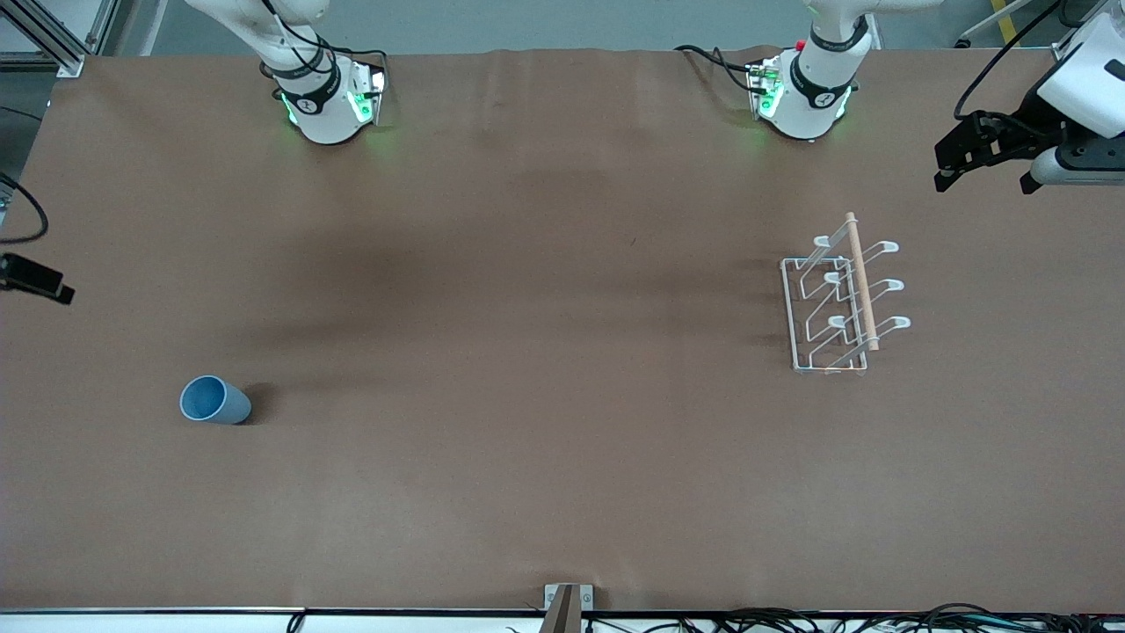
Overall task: Hang cup on cup holder
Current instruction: 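Lower the right gripper over the light blue cup lying on its side, then close the right gripper on the blue cup's rim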
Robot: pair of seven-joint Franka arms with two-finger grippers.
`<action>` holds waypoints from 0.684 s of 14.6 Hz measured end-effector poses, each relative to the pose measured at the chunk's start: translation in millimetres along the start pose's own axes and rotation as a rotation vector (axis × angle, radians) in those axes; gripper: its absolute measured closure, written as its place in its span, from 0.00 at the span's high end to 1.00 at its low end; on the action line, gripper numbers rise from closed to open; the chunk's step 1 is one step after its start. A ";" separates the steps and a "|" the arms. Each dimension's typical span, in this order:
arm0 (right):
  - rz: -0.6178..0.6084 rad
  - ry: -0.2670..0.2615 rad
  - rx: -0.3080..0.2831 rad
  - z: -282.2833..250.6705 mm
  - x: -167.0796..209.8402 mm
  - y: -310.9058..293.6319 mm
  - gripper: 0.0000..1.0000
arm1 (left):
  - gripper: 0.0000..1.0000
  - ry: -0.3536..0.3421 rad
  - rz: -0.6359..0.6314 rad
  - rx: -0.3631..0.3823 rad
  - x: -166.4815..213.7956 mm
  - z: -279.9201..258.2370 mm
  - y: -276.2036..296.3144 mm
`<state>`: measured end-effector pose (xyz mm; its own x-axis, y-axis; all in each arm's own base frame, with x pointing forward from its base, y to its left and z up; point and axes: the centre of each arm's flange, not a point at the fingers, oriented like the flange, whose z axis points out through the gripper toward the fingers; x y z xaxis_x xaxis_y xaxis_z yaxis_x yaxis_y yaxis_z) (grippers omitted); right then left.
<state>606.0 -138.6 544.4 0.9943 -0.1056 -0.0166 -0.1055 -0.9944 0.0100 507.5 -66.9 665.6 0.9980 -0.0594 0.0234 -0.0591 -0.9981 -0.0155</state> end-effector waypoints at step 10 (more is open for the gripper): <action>0.018 -0.042 0.046 194.6 71.5 11.3 0.99 | 1.00 0.000 -0.001 0.000 0.1 -0.5 -0.6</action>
<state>672.5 -159.0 348.8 0.9907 -0.1228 -0.0592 -0.1250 -0.9915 -0.0353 507.6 -66.3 666.2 0.9980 -0.0583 0.0231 -0.0579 -0.9982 -0.0154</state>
